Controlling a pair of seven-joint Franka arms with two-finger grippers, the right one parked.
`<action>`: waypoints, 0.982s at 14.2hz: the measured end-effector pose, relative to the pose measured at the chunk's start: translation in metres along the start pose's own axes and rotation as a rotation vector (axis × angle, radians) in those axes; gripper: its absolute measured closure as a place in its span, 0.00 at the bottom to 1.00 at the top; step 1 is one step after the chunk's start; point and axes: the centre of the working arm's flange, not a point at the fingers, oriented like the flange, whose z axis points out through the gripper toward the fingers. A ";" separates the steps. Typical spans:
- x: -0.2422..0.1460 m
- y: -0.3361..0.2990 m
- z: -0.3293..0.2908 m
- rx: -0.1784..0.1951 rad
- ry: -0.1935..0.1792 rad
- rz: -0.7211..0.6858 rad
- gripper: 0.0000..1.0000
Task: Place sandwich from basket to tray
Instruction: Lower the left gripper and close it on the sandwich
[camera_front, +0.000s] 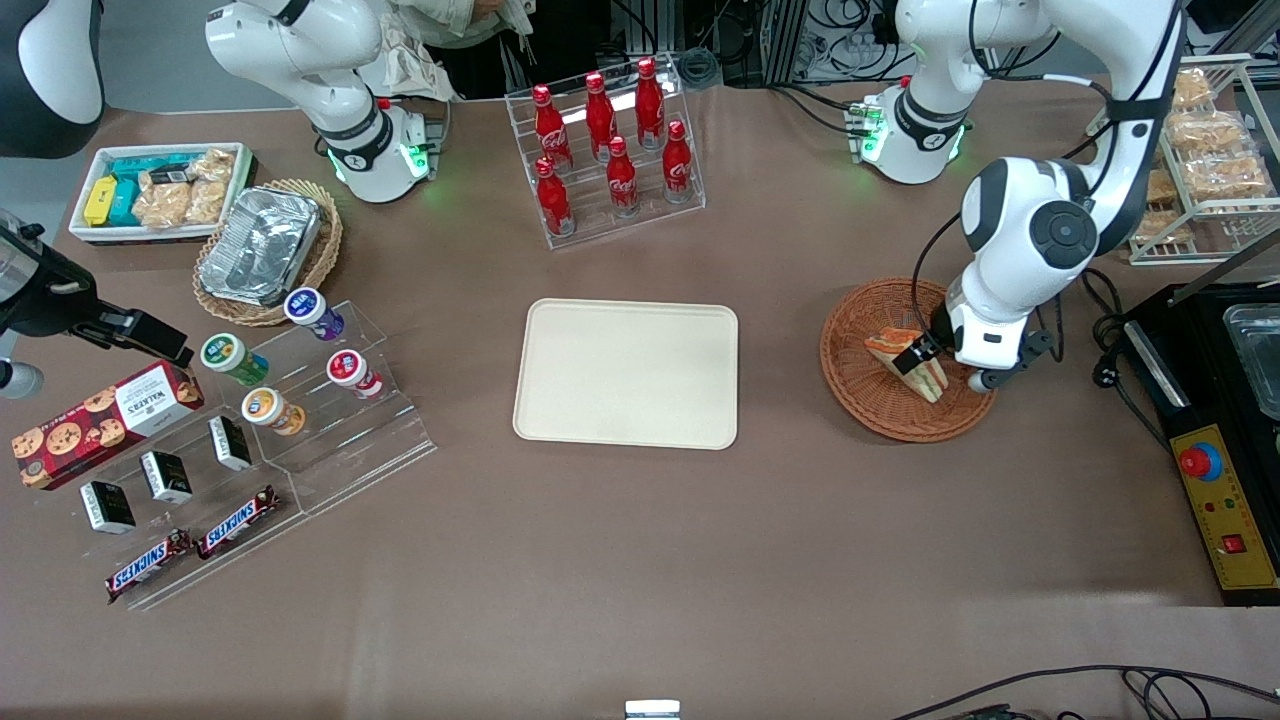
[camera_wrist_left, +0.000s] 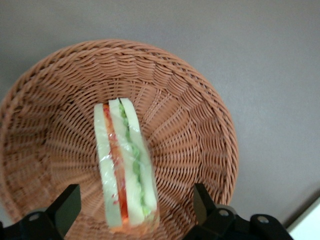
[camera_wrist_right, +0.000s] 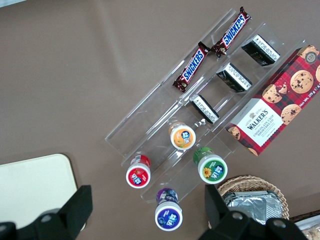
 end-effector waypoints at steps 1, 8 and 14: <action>-0.003 -0.004 0.010 -0.008 0.007 -0.004 0.00; -0.017 -0.006 0.040 0.002 -0.010 0.011 0.24; -0.009 0.002 0.020 -0.027 0.024 0.011 0.67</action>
